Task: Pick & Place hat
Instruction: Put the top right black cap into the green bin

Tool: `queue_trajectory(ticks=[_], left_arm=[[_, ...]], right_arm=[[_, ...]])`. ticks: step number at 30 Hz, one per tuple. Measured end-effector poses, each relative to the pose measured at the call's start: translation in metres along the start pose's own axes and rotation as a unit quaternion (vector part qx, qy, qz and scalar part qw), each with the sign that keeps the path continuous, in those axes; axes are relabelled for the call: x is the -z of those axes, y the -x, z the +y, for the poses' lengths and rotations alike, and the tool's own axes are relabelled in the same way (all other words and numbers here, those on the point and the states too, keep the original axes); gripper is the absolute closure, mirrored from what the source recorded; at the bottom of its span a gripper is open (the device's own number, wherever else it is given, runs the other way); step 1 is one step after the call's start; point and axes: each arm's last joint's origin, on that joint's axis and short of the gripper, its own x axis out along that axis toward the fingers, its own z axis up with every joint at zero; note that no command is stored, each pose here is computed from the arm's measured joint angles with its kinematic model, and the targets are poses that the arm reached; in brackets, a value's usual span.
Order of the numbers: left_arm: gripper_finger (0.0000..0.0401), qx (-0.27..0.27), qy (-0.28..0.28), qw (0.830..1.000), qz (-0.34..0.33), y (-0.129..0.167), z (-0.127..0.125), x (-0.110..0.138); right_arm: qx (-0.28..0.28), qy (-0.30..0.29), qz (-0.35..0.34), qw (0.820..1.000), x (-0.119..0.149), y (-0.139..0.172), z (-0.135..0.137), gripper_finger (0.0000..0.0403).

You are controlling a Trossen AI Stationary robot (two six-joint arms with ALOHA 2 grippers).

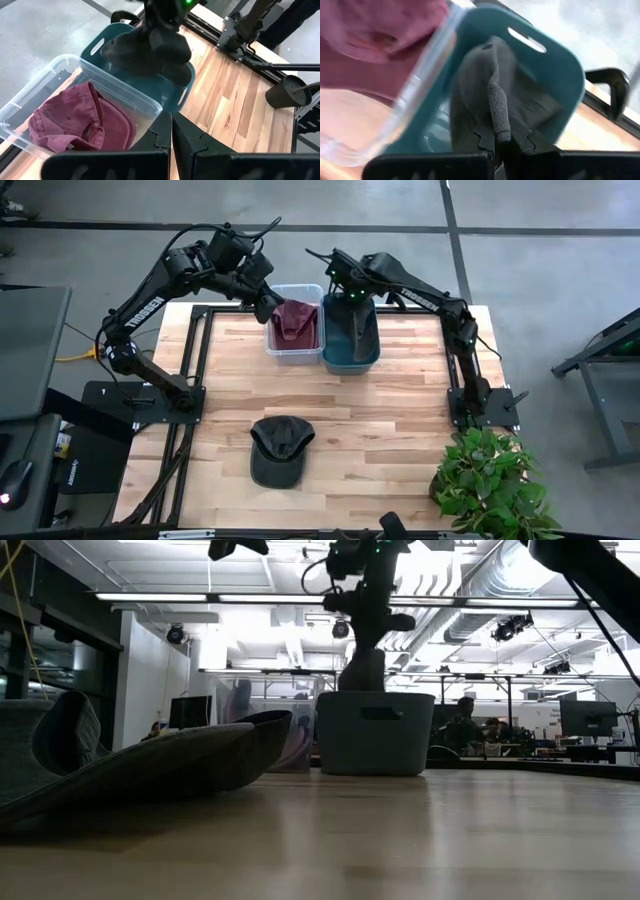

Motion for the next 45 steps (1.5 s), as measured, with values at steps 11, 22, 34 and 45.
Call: queue_trajectory(ticks=[11,22,34,45], left_arm=[[0.0401,0.000,0.010,1.000,0.004,0.000,0.000,0.001],[0.0401,0.000,0.014,1.000,0.004,0.000,0.000,0.001],[0.0401,-0.001,0.026,1.000,0.007,0.000,0.000,0.001],[0.0401,-0.001,0.029,1.000,0.007,0.000,0.000,0.001]], right_arm=[[0.050,0.019,0.039,0.998,0.003,-0.019,-0.005,0.0399],[0.029,0.022,0.082,0.996,0.017,-0.075,-0.002,0.0399],[0.026,0.041,0.082,0.995,0.025,-0.071,0.002,0.0330],[0.004,0.031,0.023,0.999,0.023,-0.028,-0.005,0.0321]])
